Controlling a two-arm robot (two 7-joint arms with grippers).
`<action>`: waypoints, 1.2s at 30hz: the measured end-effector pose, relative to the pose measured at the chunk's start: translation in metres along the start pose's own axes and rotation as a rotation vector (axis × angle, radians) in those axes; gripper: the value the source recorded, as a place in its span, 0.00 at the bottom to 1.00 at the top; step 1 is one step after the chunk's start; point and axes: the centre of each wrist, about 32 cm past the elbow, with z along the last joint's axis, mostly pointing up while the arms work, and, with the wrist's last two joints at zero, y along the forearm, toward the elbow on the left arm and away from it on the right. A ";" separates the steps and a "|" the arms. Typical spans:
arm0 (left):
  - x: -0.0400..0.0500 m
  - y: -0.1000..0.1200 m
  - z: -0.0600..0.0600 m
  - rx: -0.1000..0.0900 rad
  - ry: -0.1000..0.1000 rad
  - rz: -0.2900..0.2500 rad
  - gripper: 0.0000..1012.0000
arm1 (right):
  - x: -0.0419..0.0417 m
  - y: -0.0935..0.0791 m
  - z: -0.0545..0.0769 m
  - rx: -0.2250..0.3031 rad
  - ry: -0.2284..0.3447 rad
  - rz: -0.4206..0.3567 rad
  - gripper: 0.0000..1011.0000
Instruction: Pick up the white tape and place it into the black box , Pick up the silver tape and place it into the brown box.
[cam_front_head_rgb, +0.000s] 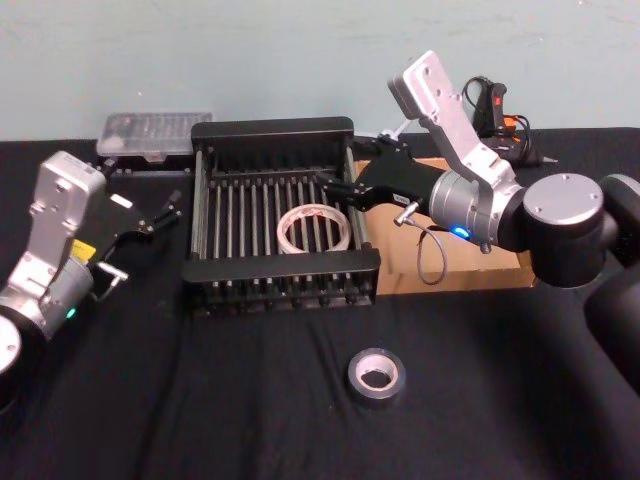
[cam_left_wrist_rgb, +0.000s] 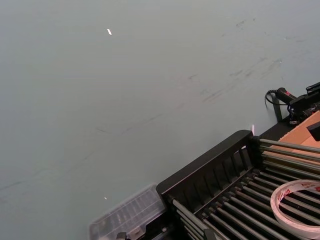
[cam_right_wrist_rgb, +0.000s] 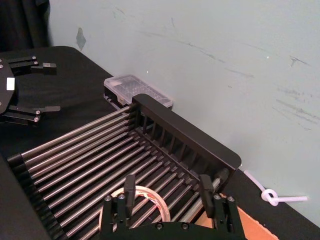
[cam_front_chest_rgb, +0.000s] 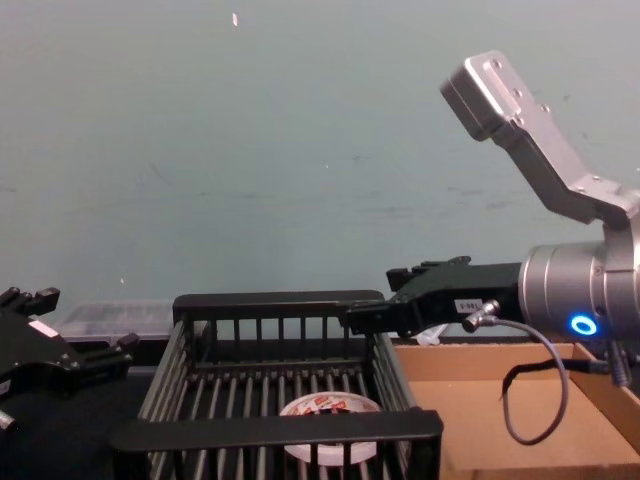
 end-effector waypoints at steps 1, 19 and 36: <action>0.0000 0.000 0.000 0.000 0.000 0.000 0.99 | 0.0000 0.000 0.000 0.000 0.000 0.000 0.81; 0.0000 0.000 0.000 0.000 0.000 0.000 0.99 | -0.0011 -0.010 0.002 0.020 0.002 -0.017 0.99; 0.0000 0.000 0.000 0.000 0.000 0.000 0.99 | 0.0033 -0.087 0.005 -0.053 0.020 0.019 0.99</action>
